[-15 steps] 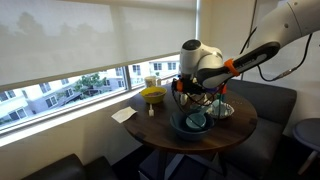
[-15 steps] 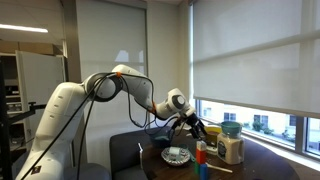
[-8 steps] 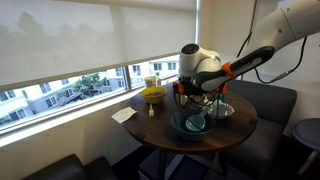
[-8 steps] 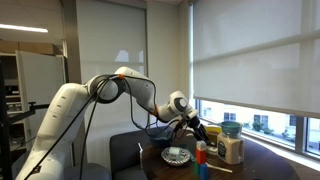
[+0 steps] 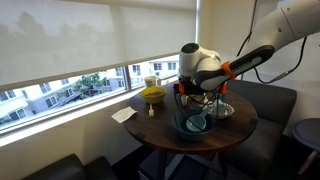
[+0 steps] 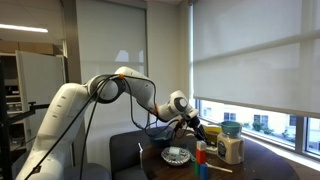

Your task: Put the brush in the blue bowl

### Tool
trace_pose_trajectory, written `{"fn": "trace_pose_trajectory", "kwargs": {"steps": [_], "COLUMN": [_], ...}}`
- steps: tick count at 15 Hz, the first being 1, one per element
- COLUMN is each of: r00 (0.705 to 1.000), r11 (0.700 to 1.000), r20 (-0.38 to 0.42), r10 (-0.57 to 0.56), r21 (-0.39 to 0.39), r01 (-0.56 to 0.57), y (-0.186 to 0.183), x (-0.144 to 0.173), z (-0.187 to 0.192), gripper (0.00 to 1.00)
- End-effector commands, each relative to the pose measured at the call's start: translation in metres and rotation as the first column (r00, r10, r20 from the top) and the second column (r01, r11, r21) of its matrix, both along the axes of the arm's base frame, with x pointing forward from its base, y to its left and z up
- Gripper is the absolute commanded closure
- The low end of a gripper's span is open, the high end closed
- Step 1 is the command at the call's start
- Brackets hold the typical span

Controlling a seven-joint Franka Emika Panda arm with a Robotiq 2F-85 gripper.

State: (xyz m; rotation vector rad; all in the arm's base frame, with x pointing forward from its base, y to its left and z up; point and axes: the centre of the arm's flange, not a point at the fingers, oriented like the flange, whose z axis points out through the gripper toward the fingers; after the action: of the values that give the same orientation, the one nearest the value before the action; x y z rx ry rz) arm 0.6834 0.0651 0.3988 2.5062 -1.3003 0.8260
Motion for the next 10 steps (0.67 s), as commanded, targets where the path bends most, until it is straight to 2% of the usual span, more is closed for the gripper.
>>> {"fn": "trace_pose_trajectory", "kwargs": {"steps": [1, 3, 7, 10], "r00": [0.999, 0.998, 0.996, 0.979], "r11": [1.000, 0.997, 0.993, 0.976], "r20": [-0.040, -0.065, -0.073, -0.106], "r10": [0.004, 0.015, 0.054, 0.176], "r21": [0.031, 0.081, 0.112, 0.145], "r01": [-0.002, -0.010, -0.046, -0.160], "y": [0.008, 0.013, 0.018, 0.026], "x": [-0.004, -0.014, -0.034, -0.059], "z": [0.022, 0.040, 0.080, 0.110], "gripper": [0.94, 0.94, 0.94, 0.94]}}
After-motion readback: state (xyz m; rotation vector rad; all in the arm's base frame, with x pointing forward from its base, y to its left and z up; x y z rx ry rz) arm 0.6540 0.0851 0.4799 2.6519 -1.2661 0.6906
